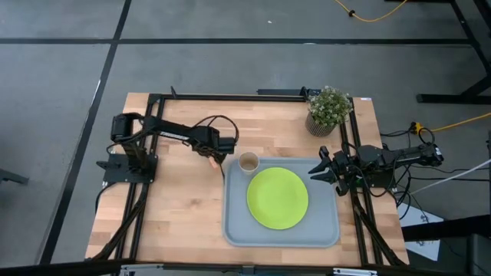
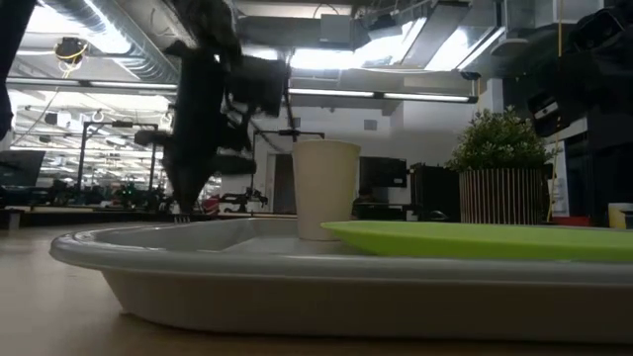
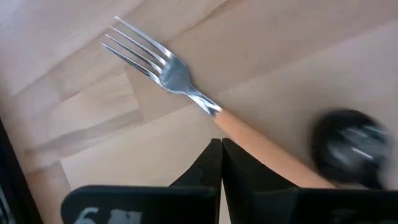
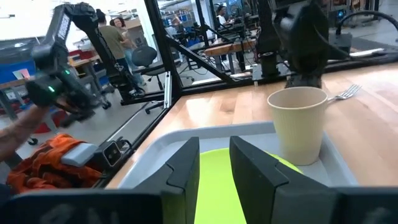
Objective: Pick and place plate/cup/fork/spoon on tray
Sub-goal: Put the orange fork on the gray serving tray to the right side of the green serving tray
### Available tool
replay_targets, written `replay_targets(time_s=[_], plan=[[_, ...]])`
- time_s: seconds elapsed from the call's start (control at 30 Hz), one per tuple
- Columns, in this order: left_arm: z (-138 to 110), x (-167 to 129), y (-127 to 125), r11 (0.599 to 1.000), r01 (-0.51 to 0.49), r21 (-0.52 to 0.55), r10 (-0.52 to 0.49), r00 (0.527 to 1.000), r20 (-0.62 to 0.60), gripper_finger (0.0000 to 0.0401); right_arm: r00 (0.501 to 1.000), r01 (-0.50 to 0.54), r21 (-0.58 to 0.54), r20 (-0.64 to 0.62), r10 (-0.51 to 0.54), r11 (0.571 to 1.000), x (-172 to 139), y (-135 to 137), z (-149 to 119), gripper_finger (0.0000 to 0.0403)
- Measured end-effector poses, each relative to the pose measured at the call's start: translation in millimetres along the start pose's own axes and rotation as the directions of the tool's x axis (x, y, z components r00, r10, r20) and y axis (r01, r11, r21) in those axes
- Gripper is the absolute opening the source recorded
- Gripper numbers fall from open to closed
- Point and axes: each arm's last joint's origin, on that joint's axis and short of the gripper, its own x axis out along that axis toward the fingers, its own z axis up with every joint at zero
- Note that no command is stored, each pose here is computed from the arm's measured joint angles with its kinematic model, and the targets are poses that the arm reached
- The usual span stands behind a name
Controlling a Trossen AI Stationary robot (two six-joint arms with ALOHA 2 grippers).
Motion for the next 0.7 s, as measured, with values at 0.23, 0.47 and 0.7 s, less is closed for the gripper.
replay_targets(time_s=[0.23, 0.47, 0.7], plan=[[-18.8, -66.8, -1.2, 0.940, 0.169, 0.296, -0.198, 0.978, 0.069, 0.0000, 0.939, 0.210, -0.058, 0.288, -0.186, 0.976, -3.7, -1.4, 24.0, 0.0094], [-59.4, -112.4, 18.4, 0.819, 0.170, 0.548, -0.284, 0.950, 0.129, 0.0000, 0.822, 0.350, -0.159, 0.524, -0.222, 0.923, -10.8, 6.9, 67.9, 0.0094], [-84.4, -139.1, 34.9, 0.798, 0.109, 0.593, -0.335, 0.897, 0.287, 0.0000, 0.803, 0.530, -0.226, 0.445, -0.397, 0.817, 19.3, 12.2, 123.8, 0.0094]])
